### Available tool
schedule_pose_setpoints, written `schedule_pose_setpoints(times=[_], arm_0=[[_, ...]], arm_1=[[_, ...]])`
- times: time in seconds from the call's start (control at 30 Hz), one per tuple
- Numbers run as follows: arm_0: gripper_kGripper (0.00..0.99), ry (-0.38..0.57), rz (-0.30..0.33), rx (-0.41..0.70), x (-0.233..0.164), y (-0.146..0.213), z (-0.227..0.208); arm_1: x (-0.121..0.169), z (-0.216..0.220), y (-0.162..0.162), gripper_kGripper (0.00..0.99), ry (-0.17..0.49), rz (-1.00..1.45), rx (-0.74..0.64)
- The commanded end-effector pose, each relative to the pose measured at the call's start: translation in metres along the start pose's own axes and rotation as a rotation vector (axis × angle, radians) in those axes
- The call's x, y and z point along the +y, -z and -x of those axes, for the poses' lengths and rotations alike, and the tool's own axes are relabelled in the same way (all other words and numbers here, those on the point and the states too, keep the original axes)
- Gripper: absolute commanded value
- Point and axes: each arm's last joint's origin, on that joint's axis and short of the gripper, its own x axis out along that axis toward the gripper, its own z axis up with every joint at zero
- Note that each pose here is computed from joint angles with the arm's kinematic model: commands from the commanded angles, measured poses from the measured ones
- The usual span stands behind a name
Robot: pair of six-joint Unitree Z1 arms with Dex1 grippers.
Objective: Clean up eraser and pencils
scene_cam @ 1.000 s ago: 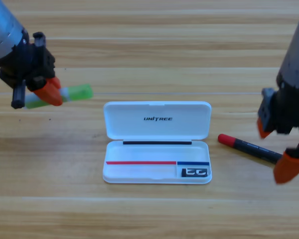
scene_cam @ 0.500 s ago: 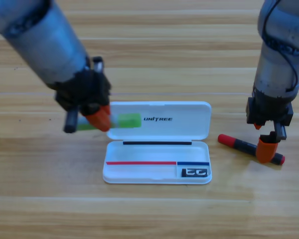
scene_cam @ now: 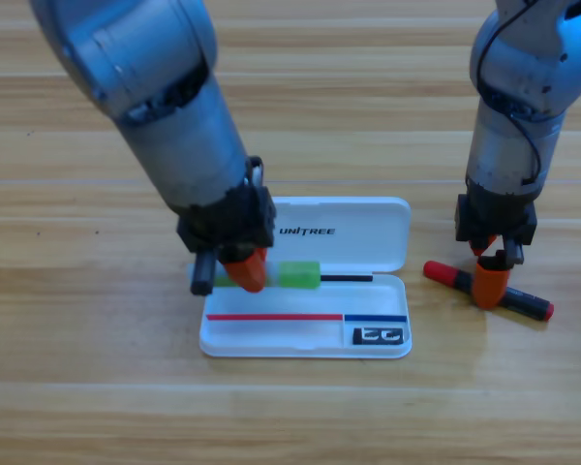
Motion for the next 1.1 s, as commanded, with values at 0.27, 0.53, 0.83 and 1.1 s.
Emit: schedule_pose_setpoints(times=[0.27, 0.53, 0.83, 1.1], arm_0=[[0.078, 0.05, -0.012, 0.071, -0.007, -0.014, -0.063], [0.078, 0.055, -0.006, 0.075, -0.009, -0.013, -0.07], [0.078, 0.06, -0.006, 0.077, -0.011, -0.011, -0.075], [0.08, 0.065, -0.006, 0.078, -0.012, -0.011, -0.077]], arm_1=[[-0.014, -0.041, -0.002, 0.0, -0.07, -0.004, 0.023], [-0.011, -0.045, 0.001, 0.0, -0.083, -0.003, 0.039], [-0.003, -0.018, 0.01, 0.0, -0.046, -0.004, 0.013], [0.033, 0.062, 0.045, 0.0, 0.012, 0.017, -0.047]])
